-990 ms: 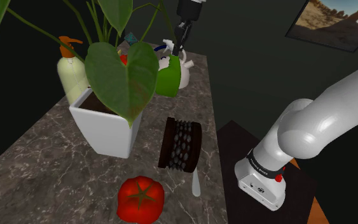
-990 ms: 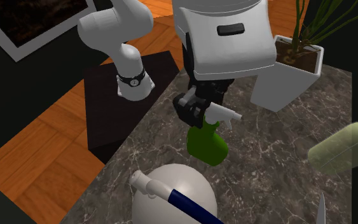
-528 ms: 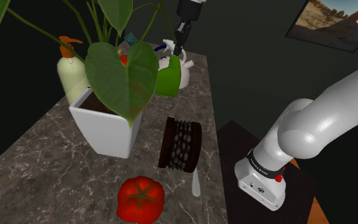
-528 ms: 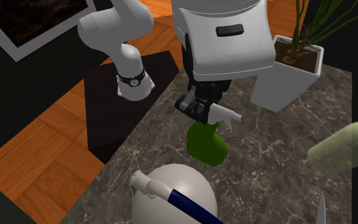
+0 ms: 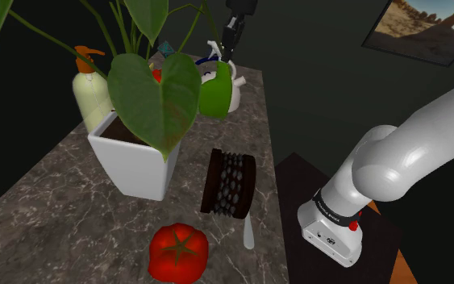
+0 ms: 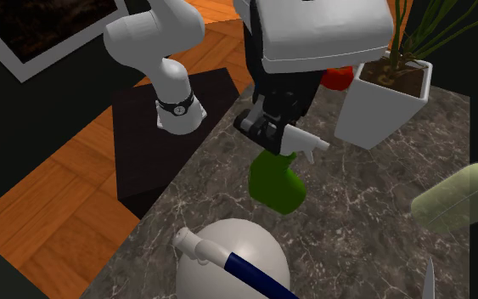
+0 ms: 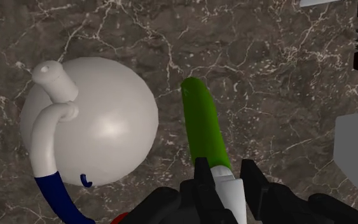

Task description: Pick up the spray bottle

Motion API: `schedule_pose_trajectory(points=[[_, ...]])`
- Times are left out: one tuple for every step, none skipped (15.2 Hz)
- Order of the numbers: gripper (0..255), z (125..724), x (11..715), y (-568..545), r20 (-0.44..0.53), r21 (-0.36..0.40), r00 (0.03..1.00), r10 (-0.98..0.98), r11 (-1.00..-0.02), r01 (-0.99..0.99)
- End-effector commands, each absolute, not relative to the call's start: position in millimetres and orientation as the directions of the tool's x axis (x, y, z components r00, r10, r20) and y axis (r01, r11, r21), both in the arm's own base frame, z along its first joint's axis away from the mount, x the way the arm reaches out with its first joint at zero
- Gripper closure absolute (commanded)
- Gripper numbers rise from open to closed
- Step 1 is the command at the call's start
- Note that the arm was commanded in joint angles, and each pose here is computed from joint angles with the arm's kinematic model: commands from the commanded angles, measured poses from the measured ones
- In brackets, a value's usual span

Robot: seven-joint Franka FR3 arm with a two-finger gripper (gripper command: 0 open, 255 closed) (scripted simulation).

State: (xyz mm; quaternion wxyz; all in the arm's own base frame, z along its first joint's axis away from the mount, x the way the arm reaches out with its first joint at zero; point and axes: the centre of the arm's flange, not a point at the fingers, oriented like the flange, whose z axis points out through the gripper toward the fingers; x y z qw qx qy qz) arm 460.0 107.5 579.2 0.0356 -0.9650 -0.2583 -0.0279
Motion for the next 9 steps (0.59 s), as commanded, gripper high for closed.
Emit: schedule_pose_trajectory(points=[[255, 589.6, 460.5, 106.8, 0.072, -0.054, 0.865, 0.497, -0.864, 0.501], [255, 594.9, 460.5, 106.8, 0.072, -0.054, 0.865, 0.497, -0.864, 0.501], [255, 600.1, 460.5, 106.8, 0.072, -0.054, 0.865, 0.497, -0.864, 0.501], [255, 605.4, 460.5, 106.8, 0.072, -0.054, 0.865, 0.497, -0.864, 0.501], [255, 610.7, 460.5, 106.8, 0.072, -0.054, 0.865, 0.497, -0.864, 0.501], [255, 616.0, 460.5, 106.8, 0.072, -0.054, 0.865, 0.497, -0.864, 0.501], [255, 621.3, 460.5, 106.8, 0.072, -0.054, 0.865, 0.497, -0.864, 0.501], [255, 626.5, 460.5, 106.8, 0.072, -0.054, 0.865, 0.497, -0.864, 0.501], [255, 631.8, 460.5, 106.8, 0.072, -0.054, 0.865, 0.497, -0.864, 0.501]])
